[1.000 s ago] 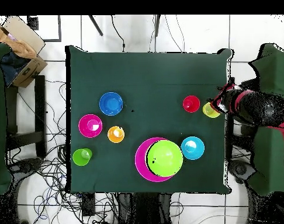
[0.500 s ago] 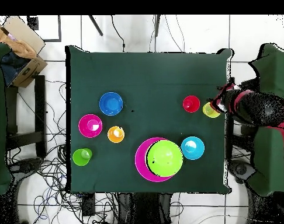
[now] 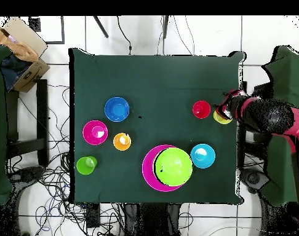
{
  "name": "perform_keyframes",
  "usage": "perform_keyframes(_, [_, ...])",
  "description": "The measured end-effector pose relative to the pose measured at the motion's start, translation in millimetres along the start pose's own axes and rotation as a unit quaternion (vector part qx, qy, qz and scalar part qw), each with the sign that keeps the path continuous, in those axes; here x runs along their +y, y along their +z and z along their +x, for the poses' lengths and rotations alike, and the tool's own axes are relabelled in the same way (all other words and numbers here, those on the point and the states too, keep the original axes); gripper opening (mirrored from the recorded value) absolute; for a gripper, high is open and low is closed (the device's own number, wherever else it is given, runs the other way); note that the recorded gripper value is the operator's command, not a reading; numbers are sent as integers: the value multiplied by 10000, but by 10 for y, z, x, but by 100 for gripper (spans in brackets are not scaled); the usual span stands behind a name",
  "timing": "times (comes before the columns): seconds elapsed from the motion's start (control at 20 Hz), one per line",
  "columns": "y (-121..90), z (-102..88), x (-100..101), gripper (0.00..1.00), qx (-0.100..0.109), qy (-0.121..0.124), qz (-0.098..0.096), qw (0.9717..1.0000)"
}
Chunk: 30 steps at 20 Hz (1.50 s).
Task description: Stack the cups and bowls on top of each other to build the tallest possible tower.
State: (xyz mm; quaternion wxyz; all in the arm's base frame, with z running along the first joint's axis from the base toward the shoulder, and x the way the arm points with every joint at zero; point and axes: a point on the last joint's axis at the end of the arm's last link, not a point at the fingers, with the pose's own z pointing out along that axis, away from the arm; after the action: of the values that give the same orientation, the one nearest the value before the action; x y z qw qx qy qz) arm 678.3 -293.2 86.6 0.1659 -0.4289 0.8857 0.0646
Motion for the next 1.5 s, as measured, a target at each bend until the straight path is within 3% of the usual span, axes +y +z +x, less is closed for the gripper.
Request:
perform_keyframes(1.05, [211,24,106,100,118,-140,-28,9998])
perform_keyframes(1.3, [412,-61,193,100,167,-284,1,9995])
perform_keyframes(1.5, [644,-131,319,100,164,-353,-85,9992])
